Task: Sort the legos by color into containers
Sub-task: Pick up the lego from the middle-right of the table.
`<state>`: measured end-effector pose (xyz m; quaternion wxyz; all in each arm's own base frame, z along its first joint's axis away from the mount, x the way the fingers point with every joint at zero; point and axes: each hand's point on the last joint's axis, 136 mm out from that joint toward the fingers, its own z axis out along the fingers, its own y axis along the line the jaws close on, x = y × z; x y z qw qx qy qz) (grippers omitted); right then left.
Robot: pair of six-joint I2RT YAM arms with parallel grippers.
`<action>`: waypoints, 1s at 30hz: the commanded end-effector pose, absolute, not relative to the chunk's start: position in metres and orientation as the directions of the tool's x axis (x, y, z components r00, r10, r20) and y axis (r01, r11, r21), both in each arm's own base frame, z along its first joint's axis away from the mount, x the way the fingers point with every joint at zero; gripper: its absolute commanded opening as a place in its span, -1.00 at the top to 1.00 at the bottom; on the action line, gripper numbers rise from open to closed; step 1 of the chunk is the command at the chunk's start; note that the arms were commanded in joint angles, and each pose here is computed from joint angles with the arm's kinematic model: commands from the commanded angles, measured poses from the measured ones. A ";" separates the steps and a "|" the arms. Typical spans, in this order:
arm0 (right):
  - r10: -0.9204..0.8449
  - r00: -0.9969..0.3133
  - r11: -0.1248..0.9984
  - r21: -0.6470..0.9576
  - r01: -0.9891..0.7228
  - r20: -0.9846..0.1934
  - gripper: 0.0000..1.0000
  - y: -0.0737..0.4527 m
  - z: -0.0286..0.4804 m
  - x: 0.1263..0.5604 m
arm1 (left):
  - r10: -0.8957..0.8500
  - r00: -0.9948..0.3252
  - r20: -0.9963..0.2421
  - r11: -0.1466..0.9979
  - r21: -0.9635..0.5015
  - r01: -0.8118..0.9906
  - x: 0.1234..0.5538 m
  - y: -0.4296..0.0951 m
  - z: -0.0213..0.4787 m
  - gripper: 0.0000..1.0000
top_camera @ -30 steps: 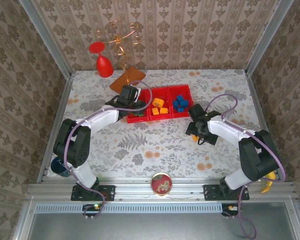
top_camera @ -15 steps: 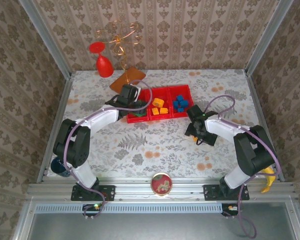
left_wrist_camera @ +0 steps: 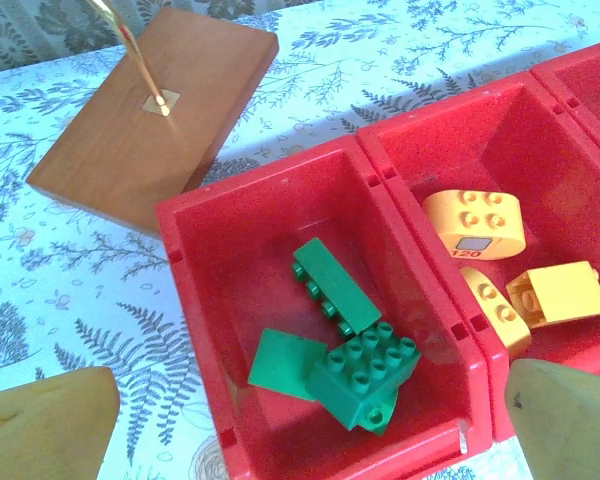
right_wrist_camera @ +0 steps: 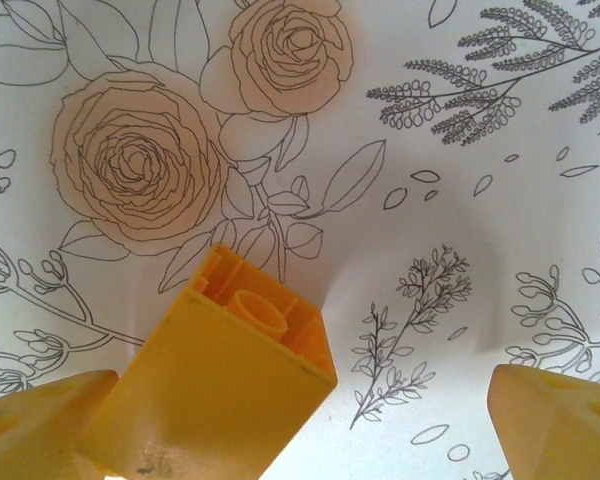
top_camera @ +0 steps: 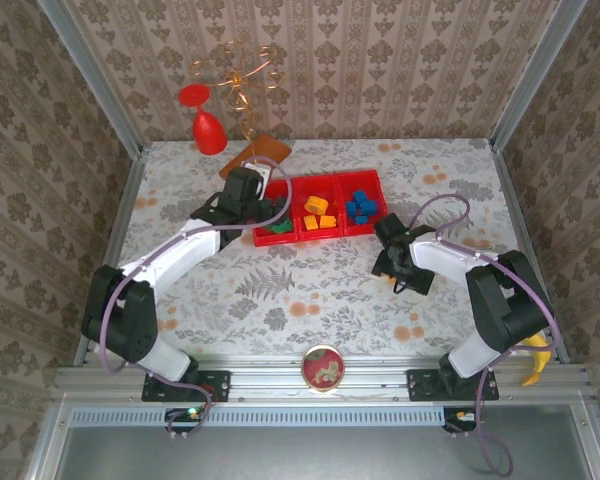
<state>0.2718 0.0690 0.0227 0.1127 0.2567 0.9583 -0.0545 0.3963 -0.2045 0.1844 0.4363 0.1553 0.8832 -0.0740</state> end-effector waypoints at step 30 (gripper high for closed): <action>0.603 -0.775 0.787 -0.017 0.617 -0.186 -0.38 0.077 0.003 0.271 | 0.130 -0.579 -0.805 0.972 -0.011 0.234 0.348 -0.151 0.181 -1.00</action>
